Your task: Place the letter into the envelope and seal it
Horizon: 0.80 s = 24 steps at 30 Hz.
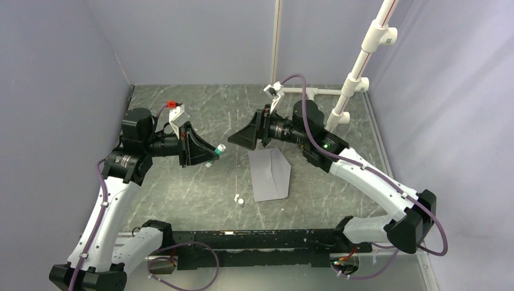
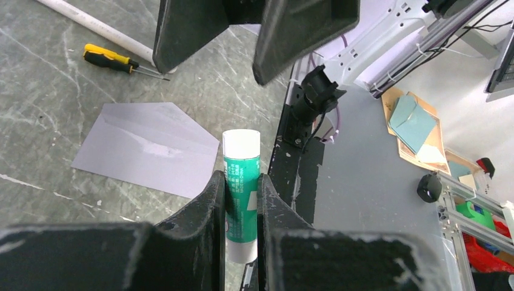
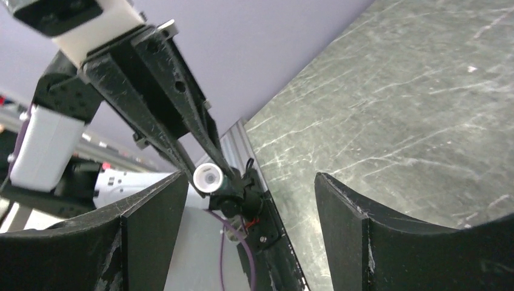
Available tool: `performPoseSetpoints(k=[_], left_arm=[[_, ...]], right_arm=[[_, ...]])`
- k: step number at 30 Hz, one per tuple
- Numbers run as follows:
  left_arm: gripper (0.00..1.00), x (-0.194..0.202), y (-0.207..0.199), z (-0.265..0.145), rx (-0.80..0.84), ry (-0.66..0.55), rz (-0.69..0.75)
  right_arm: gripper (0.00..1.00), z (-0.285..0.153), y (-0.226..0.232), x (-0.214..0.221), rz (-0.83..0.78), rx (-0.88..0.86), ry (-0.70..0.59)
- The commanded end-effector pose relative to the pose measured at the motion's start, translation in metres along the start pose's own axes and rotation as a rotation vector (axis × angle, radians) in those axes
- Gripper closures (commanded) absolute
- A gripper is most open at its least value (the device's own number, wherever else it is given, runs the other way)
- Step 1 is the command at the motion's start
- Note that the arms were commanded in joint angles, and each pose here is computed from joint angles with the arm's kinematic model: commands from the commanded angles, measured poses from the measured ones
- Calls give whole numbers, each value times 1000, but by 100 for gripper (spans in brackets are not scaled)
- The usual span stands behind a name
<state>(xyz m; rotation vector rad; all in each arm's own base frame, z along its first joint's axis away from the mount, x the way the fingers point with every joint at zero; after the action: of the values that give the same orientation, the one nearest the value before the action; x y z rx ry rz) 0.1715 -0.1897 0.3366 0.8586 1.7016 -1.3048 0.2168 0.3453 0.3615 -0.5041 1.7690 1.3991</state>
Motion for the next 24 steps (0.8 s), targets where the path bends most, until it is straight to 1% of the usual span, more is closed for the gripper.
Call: performPoseSetpoints(k=[1, 5, 10, 17, 21, 24], left_arm=[[98, -4, -14, -2, 70, -4, 41], [98, -4, -12, -2, 65, -2, 35], [98, -2, -10, 0, 70, -1, 20], [98, 0, -6, 1, 66, 5, 4], [97, -1, -3, 2, 57, 4, -1], [98, -1, 3, 2, 25, 4, -1]], right_arm=[[19, 0, 31, 5, -130, -197, 96], [19, 6, 34, 9, -93, -246, 116], [30, 14, 34, 13, -22, -289, 104], [34, 18, 40, 13, -7, -334, 124], [40, 22, 39, 19, -8, -315, 163], [47, 24, 38, 21, -12, -285, 185]])
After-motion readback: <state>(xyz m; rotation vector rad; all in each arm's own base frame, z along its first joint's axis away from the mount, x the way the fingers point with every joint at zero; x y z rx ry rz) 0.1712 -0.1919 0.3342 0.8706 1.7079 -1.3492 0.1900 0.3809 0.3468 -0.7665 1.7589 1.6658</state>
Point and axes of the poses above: each gripper's point midway between its finger pads, its own z axis out along the fingers, its own y axis along the line the jaws close on, x = y × z, the point moved 1 cm from there along -z, back along the fingers, and after that the axes turned 3 degrees about -z, right-handed, at the moved point
